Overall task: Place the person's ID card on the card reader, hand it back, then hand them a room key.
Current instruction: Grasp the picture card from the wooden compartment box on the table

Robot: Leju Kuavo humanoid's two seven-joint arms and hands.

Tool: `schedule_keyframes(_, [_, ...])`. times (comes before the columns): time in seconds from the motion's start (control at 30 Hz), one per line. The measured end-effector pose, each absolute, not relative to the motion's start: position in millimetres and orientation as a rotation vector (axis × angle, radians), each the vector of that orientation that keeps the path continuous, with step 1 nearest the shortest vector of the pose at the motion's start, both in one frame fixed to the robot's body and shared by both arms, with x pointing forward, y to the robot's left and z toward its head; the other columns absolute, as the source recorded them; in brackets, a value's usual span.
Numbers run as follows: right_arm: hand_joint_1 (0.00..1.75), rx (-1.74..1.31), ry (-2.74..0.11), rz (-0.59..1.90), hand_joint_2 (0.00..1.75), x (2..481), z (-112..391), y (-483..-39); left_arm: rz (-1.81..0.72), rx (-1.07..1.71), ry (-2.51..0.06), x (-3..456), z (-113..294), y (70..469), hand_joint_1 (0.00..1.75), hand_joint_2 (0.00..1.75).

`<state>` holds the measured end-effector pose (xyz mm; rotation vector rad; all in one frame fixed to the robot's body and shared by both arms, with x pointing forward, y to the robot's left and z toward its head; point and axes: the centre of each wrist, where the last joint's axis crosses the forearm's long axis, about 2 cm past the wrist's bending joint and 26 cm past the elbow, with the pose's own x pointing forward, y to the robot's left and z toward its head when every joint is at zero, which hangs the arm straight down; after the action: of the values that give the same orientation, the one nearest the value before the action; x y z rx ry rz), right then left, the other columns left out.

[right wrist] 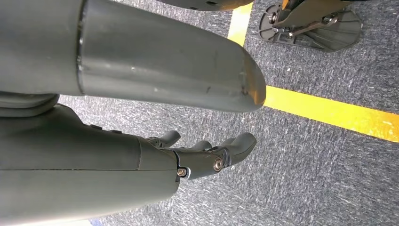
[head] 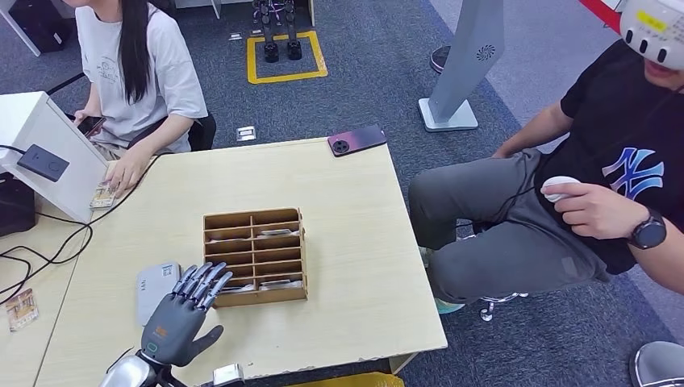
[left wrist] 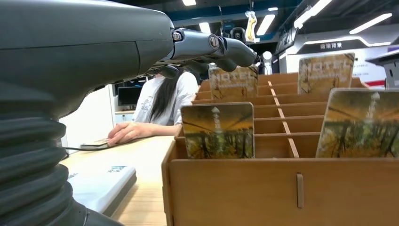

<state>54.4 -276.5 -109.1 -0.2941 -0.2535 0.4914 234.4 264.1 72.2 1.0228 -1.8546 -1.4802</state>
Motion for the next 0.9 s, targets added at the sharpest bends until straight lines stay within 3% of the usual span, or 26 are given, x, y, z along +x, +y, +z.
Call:
schedule_keyframes(0.4, [0.0, -0.289, -0.245, 0.501, 0.0, 54.1, -109.2, -276.2, -1.418, 0.999, -1.83, 257.8, 75.5, 242.3, 0.0, 1.75])
schedule_keyframes(0.9, [0.0, -0.288, -0.251, 0.516, 0.0, 54.1, -109.2, -275.8, -1.388, 0.991, -1.824, 266.1, 75.8, 243.2, 0.0, 1.75])
